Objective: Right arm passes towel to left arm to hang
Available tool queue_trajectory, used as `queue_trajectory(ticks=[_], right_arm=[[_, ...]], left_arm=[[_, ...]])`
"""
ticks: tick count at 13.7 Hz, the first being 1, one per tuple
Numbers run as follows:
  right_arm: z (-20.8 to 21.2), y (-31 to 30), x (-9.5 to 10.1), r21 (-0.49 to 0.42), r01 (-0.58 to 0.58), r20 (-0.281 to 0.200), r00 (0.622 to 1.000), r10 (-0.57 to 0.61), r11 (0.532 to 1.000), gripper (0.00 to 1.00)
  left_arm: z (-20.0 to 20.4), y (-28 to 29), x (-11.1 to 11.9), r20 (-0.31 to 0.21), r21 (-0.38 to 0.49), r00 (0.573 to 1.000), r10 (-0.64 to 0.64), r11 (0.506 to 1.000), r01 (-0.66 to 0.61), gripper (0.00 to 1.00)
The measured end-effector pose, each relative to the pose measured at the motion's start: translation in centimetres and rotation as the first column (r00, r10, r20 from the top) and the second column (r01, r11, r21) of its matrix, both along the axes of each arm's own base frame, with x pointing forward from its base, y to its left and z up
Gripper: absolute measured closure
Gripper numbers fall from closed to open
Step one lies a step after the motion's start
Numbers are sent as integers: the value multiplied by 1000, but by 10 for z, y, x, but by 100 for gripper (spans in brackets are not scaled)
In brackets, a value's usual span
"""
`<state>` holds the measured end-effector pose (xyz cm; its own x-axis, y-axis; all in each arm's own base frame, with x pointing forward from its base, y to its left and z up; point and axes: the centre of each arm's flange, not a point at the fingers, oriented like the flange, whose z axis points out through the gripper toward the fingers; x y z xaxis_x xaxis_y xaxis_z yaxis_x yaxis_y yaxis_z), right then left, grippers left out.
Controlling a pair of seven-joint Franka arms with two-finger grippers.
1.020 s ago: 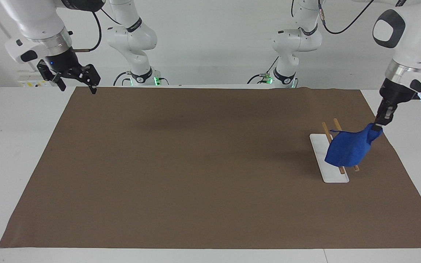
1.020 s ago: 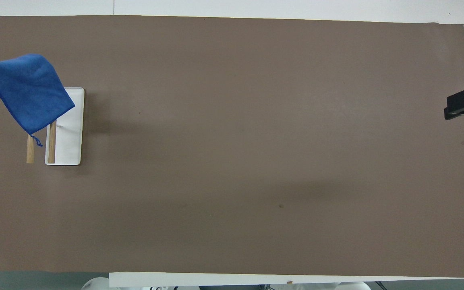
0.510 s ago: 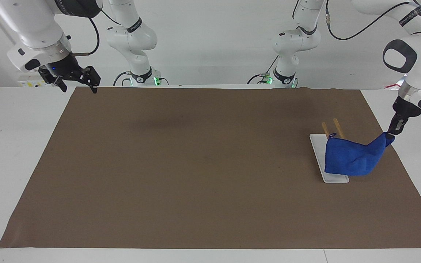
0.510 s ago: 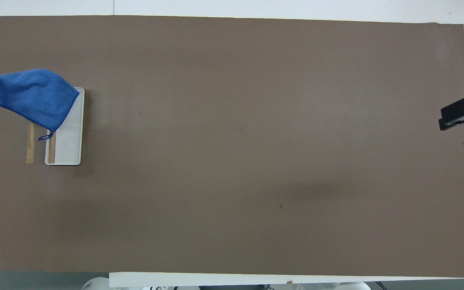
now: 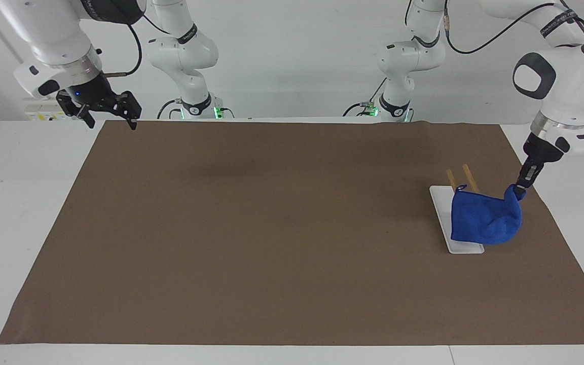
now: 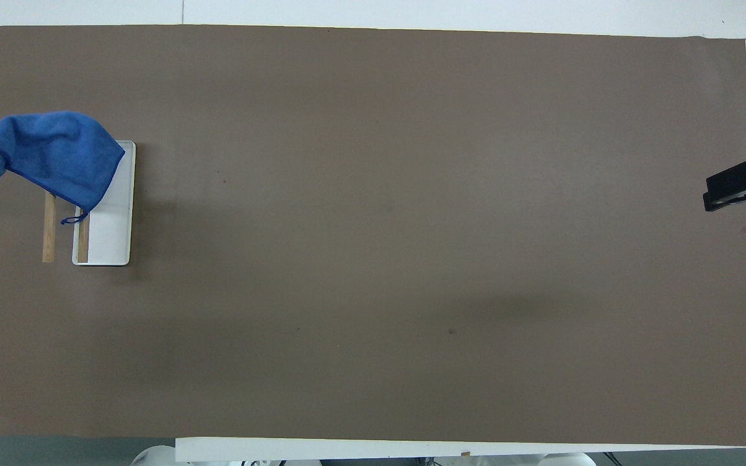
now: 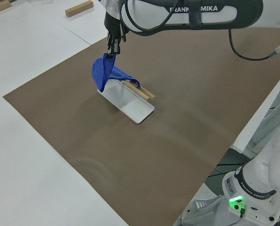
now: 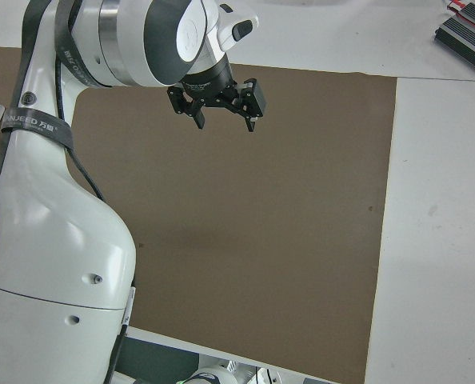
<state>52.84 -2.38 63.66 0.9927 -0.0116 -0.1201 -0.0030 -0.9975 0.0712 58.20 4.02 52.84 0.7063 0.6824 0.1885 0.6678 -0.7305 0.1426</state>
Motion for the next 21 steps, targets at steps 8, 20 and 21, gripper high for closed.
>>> queue_trajectory(ticks=[8, 20, 21], right_arm=[[-1, 6, 0, 0, -12, -2, 1000, 12, 1000, 0], [-1, 7, 1, 1, -14, 1, 1000, 14, 1000, 0], [-1, 7, 1, 1, -13, 1, 1000, 13, 1000, 0]], left_arm=[[-34, 25, -35, -149, -13, 989, 24, 1000, -26, 80], [52, 27, -31, -223, 3, 970, -98, 995, 101, 0], [59, 21, -34, -254, -3, 956, -145, 989, 149, 0]])
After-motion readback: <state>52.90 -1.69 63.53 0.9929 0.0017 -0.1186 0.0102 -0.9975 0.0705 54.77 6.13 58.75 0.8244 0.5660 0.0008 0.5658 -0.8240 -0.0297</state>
